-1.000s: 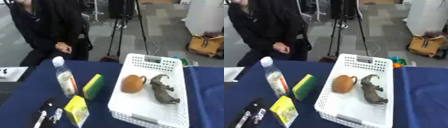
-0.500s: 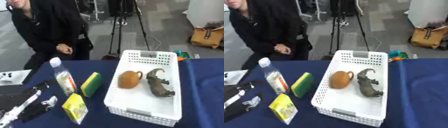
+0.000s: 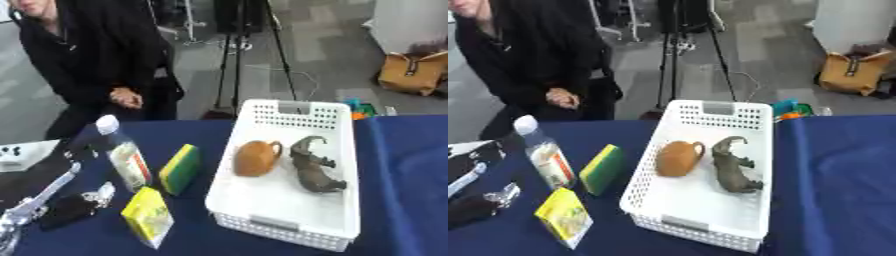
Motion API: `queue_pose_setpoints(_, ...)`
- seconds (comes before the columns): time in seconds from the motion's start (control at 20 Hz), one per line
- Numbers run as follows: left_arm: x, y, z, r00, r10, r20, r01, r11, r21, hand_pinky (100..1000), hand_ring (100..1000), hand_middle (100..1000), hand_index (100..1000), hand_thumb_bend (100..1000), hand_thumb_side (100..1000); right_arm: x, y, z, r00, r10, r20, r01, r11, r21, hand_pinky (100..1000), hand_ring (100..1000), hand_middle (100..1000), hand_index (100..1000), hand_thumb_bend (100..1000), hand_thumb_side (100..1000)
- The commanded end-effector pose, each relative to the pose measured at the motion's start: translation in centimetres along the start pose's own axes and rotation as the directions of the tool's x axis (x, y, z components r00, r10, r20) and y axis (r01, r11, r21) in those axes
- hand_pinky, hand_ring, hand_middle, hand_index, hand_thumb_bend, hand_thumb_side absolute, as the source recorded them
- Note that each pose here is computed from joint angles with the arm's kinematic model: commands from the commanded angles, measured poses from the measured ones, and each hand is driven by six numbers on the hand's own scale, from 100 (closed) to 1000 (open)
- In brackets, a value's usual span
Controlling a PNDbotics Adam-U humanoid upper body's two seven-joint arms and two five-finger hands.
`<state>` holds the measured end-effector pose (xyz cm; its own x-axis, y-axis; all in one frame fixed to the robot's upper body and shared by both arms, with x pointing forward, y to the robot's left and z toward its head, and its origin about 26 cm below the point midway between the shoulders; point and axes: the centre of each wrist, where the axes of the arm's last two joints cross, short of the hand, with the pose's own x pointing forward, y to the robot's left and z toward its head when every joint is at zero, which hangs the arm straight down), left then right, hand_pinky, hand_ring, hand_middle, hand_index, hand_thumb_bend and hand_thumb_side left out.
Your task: Pick up objects on the table and place them in the box.
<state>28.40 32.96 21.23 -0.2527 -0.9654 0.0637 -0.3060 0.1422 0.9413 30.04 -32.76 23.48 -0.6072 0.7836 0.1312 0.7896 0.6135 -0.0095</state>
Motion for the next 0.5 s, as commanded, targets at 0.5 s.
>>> queue_pose_setpoints(0.5, 1.24, -0.54, -0.03, 0.986, -0.141, 0.09, 0.141, 0.99, 0.014, 673, 834, 1000, 1000, 100, 985, 0.51, -0.18, -1.06, 0.999, -0.016, 0.041, 0.016, 1.0, -0.01, 412, 390, 322, 468, 100, 951)
